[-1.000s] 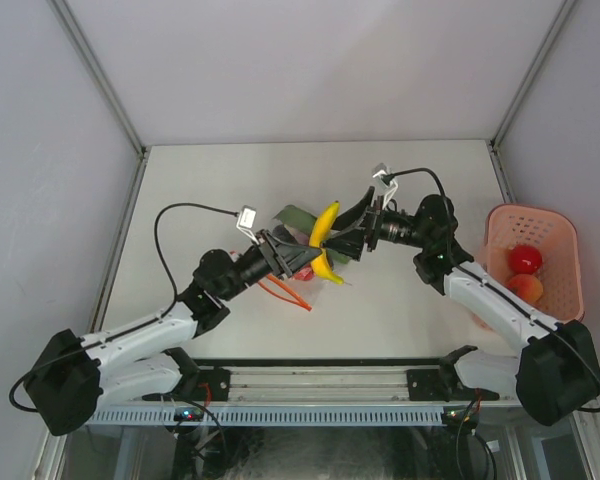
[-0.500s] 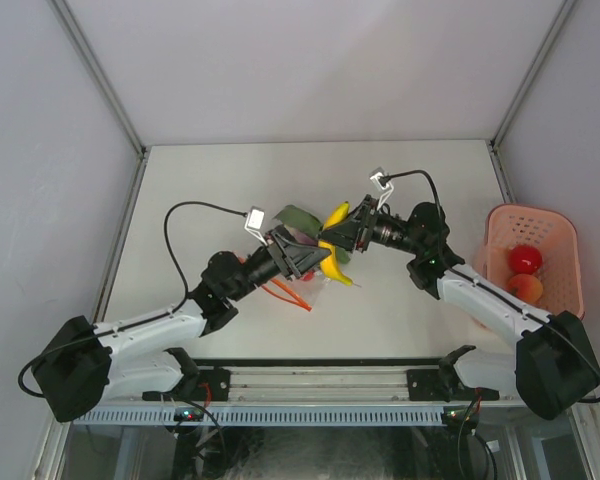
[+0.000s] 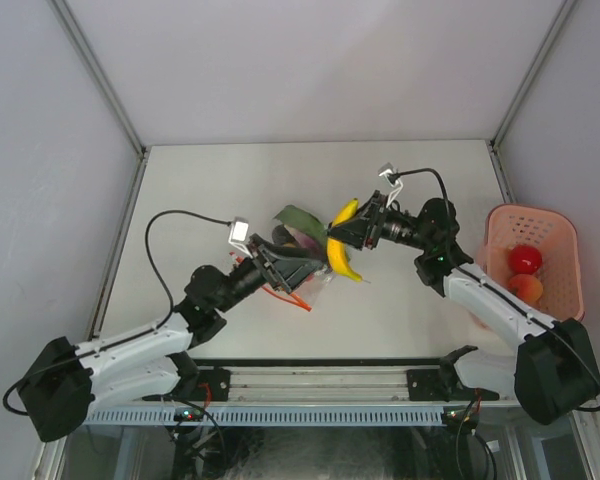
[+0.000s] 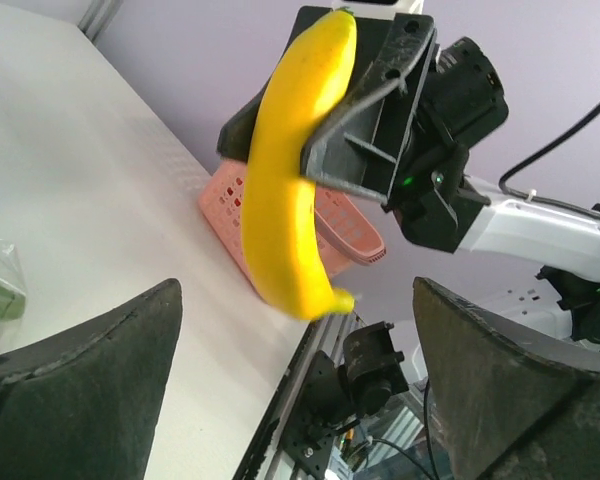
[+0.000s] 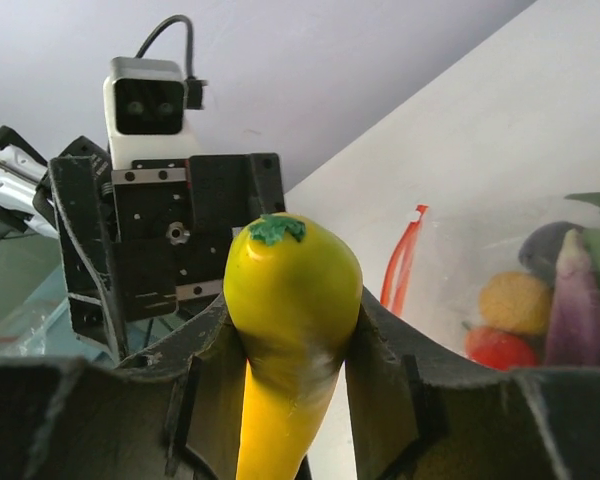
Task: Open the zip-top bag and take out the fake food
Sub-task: Place the fake fruit in the bin.
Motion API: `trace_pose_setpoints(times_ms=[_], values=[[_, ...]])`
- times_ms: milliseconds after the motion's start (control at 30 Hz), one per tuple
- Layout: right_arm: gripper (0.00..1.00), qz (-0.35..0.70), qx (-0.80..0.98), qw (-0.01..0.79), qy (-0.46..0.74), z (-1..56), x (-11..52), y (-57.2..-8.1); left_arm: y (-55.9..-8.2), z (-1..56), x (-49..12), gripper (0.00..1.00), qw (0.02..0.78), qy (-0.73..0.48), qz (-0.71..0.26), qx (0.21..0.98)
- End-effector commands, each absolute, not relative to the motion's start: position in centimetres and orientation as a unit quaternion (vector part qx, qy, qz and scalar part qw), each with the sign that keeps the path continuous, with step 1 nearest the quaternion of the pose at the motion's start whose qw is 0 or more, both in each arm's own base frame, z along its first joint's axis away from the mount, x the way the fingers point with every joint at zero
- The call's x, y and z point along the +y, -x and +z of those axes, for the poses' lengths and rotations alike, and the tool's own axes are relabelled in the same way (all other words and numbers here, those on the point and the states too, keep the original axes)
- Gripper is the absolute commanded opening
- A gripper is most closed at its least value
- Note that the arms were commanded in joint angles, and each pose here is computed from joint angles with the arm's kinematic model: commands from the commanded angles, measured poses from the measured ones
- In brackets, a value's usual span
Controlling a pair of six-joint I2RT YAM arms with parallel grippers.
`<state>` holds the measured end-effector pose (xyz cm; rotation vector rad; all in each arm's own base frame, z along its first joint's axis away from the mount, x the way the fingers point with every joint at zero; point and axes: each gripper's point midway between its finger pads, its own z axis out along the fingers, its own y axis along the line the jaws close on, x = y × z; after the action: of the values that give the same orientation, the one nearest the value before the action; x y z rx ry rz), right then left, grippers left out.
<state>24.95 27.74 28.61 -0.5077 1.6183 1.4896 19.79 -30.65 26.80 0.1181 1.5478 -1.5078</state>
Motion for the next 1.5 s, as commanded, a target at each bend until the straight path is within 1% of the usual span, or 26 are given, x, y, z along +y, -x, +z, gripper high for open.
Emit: trace_pose_setpoints(times_ms=[0,133,233,300,433,567,700,800,1000,1067,1200,1467], values=[[0.04,0.564,0.605,0.486,0.28,32.3,25.9,-24.6,-18.6,27.7,-27.8,1.0,0.535,-0.065,-0.598,0.593],[0.04,0.506,0.591,0.525,0.346,33.1,23.3,-24.4,-18.2,26.3,-24.9,1.0,0.567,-0.041,-0.576,0.588],[0.04,0.459,0.592,0.553,0.364,34.2,20.7,-24.4,-17.9,25.1,-23.3,1.0,0.578,-0.028,-0.559,0.594],[0.04,0.42,0.603,0.576,0.359,35.1,18.2,-24.7,-17.8,24.2,-22.5,1.0,0.58,-0.026,-0.544,0.606],[0.03,0.308,0.649,0.62,0.315,36.1,11.7,-25.5,-17.8,21.4,-21.4,1.0,0.571,-0.029,-0.498,0.651],[0.03,0.221,0.713,0.616,0.252,34.8,5.9,-25.6,-17.7,19.1,-20.2,1.0,0.562,-0.032,-0.458,0.688],[0.03,0.149,0.747,0.623,0.176,34.0,-1.0,-25.4,-17.3,18.2,-19.6,1.0,0.556,-0.04,-0.436,0.707],[0.02,0.077,0.773,0.618,0.121,33.7,-6.9,-25.0,-17.1,17.8,-19.4,1.0,0.551,-0.041,-0.437,0.709],[0.03,-0.017,0.809,0.582,0.078,32.5,-14.0,-24.6,-17.0,17.4,-19.7,1.0,0.545,-0.042,-0.444,0.71],[0.02,-0.035,0.821,0.565,0.074,31.6,-15.2,-24.5,-17.0,17.3,-19.8,1.0,0.543,-0.045,-0.441,0.713],[0.03,-0.038,0.836,0.544,0.066,30.2,-16.3,-24.6,-17.1,17.1,-19.8,1.0,0.542,-0.052,-0.429,0.721],[0.05,0.035,0.867,0.495,0.046,25.5,-15.8,-25.8,-17.6,16.8,-19.8,1.0,0.546,-0.049,-0.421,0.722]])
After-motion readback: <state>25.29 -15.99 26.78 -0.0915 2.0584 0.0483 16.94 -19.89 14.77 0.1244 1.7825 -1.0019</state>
